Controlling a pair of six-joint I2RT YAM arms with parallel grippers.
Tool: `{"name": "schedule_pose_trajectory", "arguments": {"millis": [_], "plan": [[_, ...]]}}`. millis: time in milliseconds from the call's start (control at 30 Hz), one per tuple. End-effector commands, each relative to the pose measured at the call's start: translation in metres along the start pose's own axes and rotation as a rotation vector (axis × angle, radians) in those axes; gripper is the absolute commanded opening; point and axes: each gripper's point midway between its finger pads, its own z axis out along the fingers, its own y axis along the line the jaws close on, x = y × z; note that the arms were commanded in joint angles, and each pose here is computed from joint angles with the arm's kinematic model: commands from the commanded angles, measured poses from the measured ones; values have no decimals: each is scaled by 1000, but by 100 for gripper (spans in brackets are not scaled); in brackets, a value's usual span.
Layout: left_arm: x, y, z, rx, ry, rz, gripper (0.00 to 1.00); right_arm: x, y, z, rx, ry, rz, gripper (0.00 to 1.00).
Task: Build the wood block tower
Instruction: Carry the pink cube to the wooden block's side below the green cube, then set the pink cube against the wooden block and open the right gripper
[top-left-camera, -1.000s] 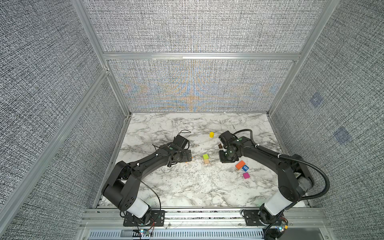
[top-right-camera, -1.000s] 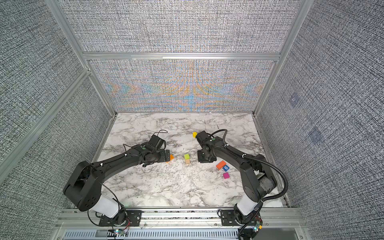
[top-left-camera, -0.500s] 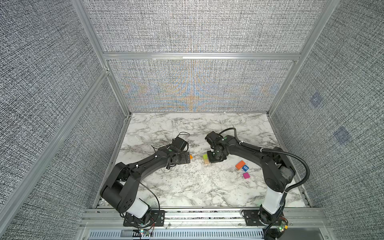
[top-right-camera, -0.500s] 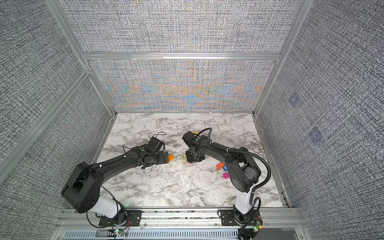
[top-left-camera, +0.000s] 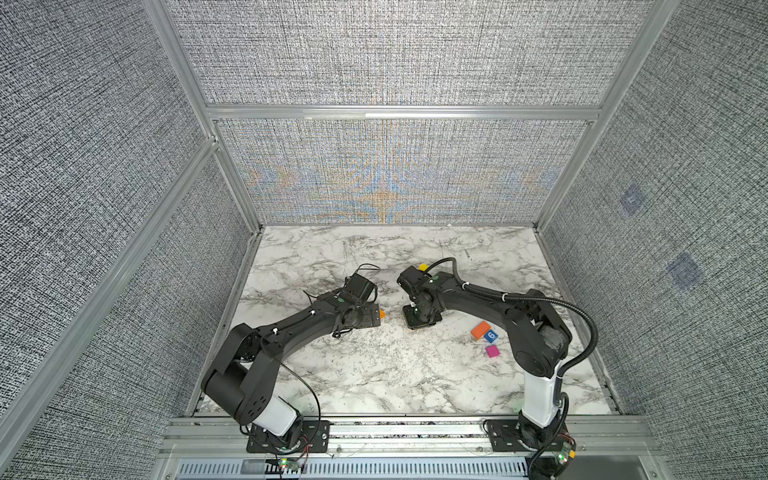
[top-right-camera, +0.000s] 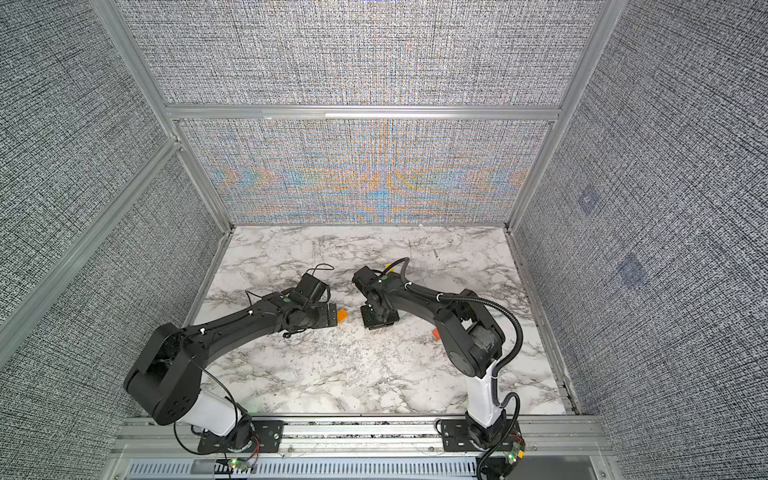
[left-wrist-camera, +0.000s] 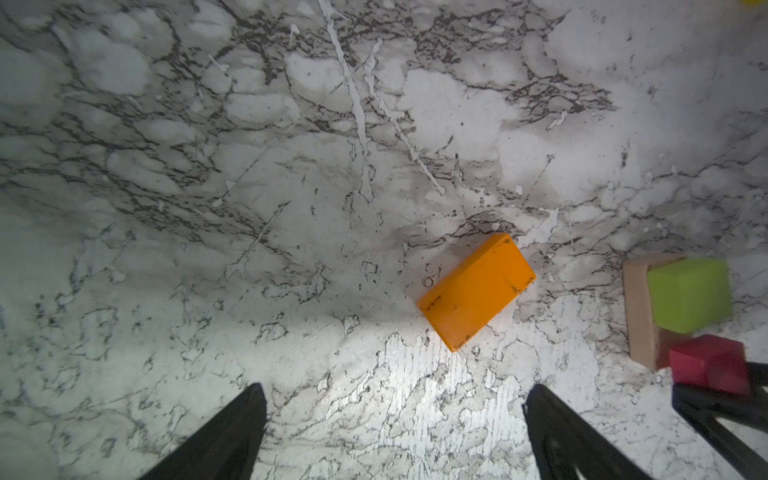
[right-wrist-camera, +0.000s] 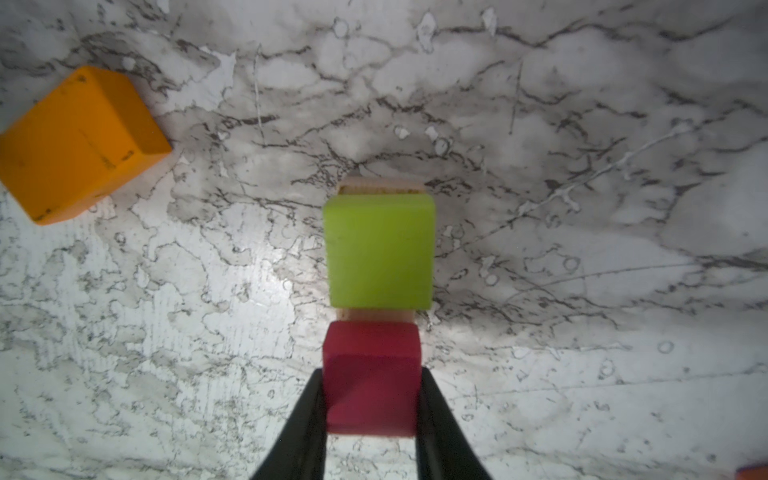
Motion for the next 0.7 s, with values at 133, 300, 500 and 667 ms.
{"name": "schedule_pose_trajectory", "arguments": {"millis": [133,300,500,667], "plan": [[0,4,0,-20,-8,15,99,-4,-5,-1,38,3,26,29],[-1,4,0,-18,-10,16,99,-6,-4,0,40,2,31,29],[-1,4,0,-20,-10,16,99,-6,-4,2,42,5,30,29],[-2,3,0,-18,-11,17,99,-7,-3,3,39,7,32,30]]}}
